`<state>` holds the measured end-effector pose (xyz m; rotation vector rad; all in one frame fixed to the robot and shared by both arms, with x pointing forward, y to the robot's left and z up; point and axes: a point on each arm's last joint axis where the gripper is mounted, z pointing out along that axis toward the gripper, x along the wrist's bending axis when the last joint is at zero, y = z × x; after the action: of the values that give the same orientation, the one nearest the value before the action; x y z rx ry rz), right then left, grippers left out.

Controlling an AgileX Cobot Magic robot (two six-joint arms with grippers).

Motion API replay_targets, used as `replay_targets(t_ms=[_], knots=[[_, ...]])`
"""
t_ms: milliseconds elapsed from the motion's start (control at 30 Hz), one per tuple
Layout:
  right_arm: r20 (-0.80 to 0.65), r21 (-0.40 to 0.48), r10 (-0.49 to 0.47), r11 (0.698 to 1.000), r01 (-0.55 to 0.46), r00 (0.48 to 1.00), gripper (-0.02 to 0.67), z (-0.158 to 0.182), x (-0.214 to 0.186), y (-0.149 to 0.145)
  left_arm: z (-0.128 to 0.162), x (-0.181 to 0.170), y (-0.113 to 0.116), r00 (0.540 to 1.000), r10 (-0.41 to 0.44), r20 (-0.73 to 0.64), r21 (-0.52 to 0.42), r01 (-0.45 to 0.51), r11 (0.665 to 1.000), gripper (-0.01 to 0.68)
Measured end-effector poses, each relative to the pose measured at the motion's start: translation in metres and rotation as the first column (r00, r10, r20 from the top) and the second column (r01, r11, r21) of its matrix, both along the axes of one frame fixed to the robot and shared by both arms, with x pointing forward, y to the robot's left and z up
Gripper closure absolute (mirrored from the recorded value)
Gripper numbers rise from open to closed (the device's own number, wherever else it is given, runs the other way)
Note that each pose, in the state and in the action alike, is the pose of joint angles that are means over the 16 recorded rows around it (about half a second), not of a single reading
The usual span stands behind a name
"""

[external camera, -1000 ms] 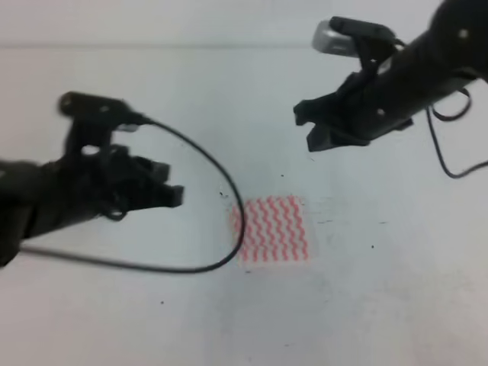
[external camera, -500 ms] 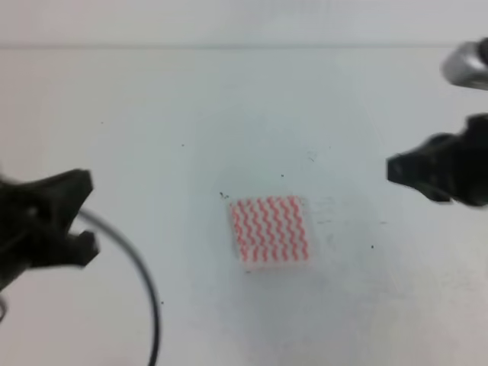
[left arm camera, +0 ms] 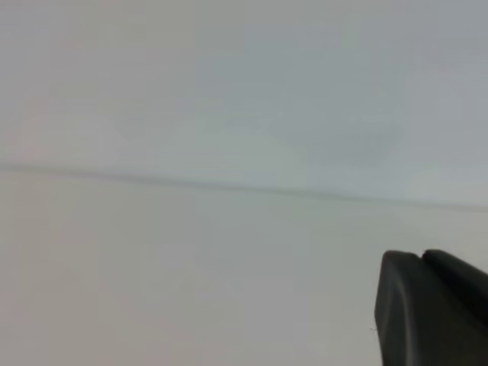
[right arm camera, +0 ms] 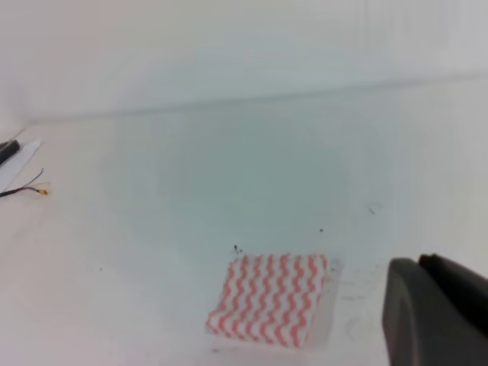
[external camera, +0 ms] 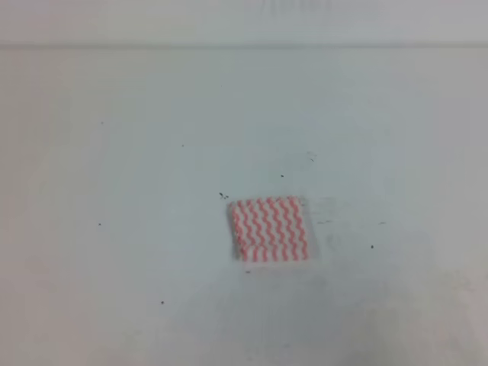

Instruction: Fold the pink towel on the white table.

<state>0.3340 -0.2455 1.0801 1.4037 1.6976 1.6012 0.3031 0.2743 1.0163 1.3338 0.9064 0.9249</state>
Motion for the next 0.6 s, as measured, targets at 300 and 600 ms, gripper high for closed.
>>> replay_targets(t_ms=[300, 600], knots=[[0.124, 0.026, -0.044, 0.999, 0.041, 0.991, 0.667, -0.048, -0.028, -0.016, -0.026, -0.009, 0.013, 0.995, 0.09, 0.047, -0.03, -0.089, 0.996, 0.677], [0.064, 0.017, -0.045, 0.999, 0.044, 0.997, 0.667, -0.072, -0.028, -0.017, -0.027, -0.009, 0.013, 0.994, 0.098, 0.047, -0.033, -0.096, 0.995, 0.676]])
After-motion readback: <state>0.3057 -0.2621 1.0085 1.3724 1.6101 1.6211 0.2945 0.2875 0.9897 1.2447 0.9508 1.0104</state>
